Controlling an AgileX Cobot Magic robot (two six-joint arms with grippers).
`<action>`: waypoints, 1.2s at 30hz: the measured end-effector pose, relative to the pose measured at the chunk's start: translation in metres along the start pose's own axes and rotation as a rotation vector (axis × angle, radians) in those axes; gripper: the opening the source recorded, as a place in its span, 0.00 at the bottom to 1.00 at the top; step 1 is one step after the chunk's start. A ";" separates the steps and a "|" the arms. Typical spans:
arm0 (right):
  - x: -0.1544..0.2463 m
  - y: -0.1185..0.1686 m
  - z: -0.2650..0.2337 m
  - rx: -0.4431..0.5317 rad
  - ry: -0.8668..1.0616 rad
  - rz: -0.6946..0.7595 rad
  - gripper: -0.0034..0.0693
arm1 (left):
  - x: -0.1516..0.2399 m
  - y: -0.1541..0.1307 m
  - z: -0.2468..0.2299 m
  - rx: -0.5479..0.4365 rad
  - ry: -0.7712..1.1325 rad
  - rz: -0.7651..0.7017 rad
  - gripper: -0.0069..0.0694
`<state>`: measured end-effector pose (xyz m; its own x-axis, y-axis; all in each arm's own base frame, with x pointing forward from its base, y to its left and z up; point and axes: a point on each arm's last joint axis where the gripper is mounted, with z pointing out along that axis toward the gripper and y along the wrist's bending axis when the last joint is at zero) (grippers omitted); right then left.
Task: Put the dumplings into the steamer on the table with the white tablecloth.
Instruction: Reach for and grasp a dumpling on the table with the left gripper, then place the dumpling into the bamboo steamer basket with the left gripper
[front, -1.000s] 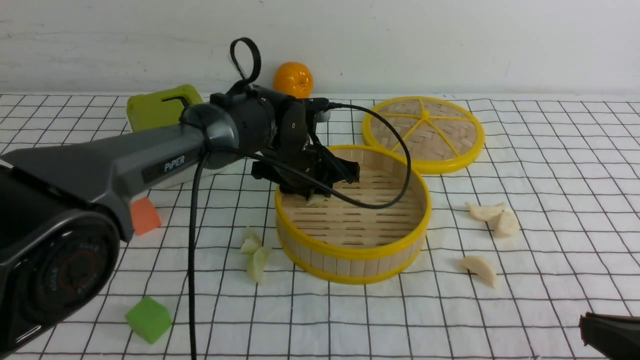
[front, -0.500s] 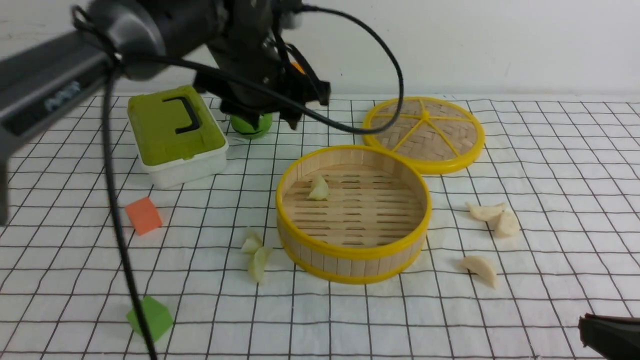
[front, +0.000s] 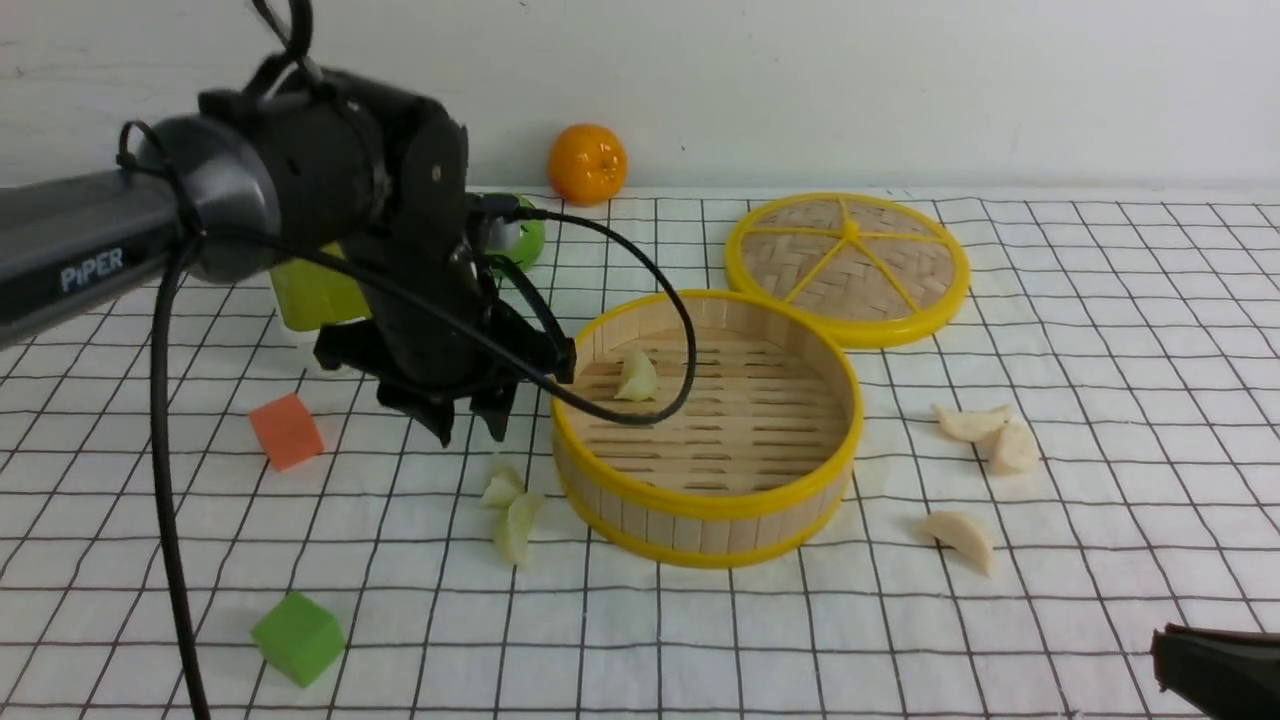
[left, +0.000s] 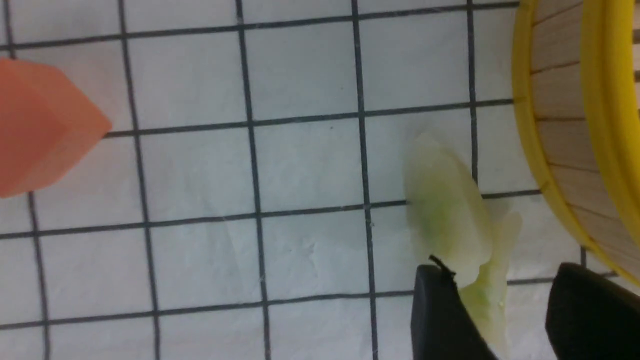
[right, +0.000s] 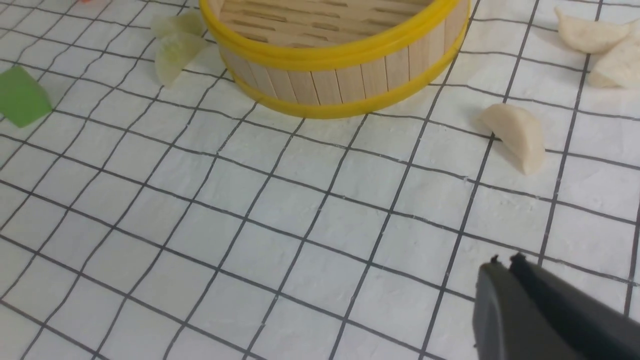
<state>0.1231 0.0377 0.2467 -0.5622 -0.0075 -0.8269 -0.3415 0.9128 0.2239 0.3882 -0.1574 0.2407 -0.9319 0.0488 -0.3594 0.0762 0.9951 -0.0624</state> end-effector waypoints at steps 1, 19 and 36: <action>0.000 0.000 0.000 -0.002 0.002 0.000 0.07 | 0.000 -0.001 0.008 0.008 -0.016 -0.028 0.49; 0.001 0.001 0.000 -0.008 0.007 0.001 0.09 | 0.014 0.000 0.065 -0.034 0.128 -0.045 0.51; 0.000 0.000 0.000 -0.005 0.004 0.001 0.09 | 0.009 0.001 0.068 -0.045 0.069 -0.012 0.44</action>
<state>0.1227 0.0381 0.2465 -0.5658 -0.0084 -0.8245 -0.3450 0.9106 0.2274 0.4041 -0.1621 0.1736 -0.9549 0.0406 -0.2941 0.0498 0.9985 -0.0238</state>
